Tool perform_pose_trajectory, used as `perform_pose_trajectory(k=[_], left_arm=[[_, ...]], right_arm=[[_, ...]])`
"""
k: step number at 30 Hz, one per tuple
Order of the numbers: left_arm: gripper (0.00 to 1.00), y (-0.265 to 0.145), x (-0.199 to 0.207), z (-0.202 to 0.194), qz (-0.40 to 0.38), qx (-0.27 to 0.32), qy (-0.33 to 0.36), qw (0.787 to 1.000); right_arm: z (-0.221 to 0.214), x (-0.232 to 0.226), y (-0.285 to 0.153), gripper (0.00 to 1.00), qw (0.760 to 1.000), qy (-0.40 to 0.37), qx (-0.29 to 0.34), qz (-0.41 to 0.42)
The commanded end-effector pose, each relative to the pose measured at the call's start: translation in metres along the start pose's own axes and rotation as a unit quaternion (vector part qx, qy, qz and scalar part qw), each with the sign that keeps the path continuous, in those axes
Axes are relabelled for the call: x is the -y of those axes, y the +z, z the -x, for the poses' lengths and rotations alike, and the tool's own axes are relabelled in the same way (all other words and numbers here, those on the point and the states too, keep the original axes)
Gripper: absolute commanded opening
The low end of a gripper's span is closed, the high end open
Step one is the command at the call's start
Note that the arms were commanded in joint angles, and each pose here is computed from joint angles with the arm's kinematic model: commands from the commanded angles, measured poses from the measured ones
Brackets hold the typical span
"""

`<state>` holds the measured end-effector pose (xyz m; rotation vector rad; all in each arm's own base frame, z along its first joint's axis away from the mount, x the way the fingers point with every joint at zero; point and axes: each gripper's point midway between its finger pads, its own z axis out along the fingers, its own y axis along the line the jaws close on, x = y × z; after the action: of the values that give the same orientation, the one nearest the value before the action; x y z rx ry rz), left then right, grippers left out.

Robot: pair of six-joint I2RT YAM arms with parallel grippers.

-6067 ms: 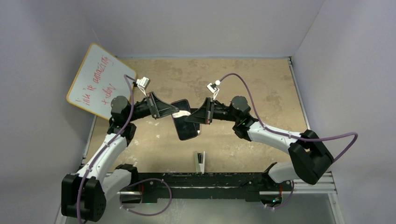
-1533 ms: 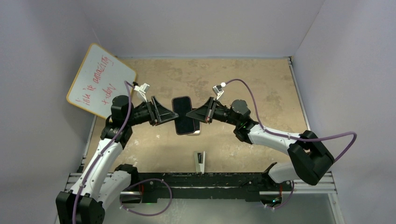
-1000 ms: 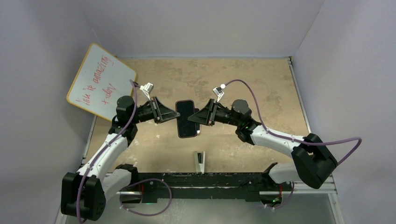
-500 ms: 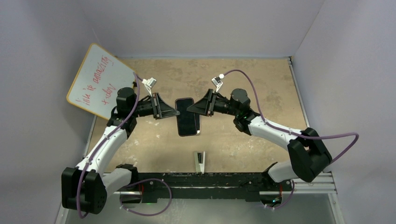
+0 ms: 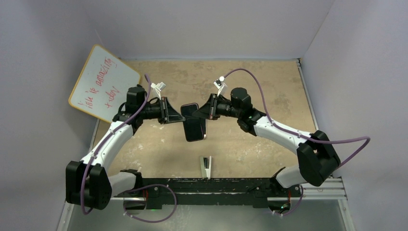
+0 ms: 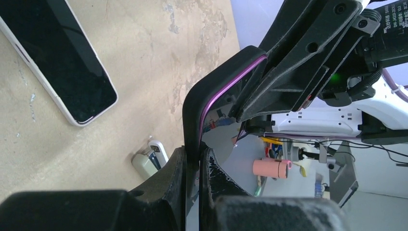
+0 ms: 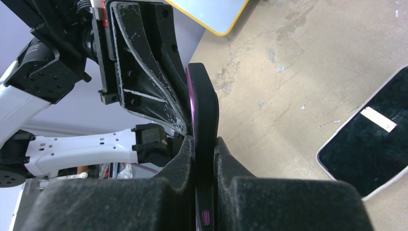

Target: Put the phone into the phone case

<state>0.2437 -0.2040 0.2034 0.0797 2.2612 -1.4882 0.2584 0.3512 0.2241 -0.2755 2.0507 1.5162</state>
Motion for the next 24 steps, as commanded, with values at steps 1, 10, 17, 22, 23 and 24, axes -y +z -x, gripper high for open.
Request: perform_pose_trajectory(k=[1, 10, 17, 22, 23, 24], left_arm=[[0.12, -0.006, 0.007, 0.009, 0.005, 0.036, 0.032, 0.999], [0.45, -0.009, 0.026, 0.014, -0.054, 0.076, 0.081, 0.992], [0.5, -0.001, 0.017, 0.005, -0.071, 0.046, 0.066, 0.994], [0.24, -0.004, 0.028, 0.003, -0.098, 0.049, 0.07, 0.992], [0.17, -0.004, 0.028, 0.002, -0.102, 0.05, 0.069, 0.991], [0.12, -0.004, 0.028, 0.002, -0.105, 0.049, 0.068, 0.991]], right_arm=[[0.018, -0.034, -0.011, 0.0, 0.996, -0.043, 0.037, 0.068], [0.029, -0.077, -0.022, 0.0, 0.974, 0.04, 0.082, 0.206], [0.031, -0.074, -0.017, 0.0, 0.973, 0.061, 0.084, 0.208], [0.022, -0.063, -0.015, 0.05, 0.98, 0.048, 0.068, 0.181], [0.02, -0.065, -0.016, 0.07, 0.98, 0.045, 0.062, 0.183], [0.02, -0.066, -0.016, 0.09, 0.981, 0.04, 0.055, 0.183]])
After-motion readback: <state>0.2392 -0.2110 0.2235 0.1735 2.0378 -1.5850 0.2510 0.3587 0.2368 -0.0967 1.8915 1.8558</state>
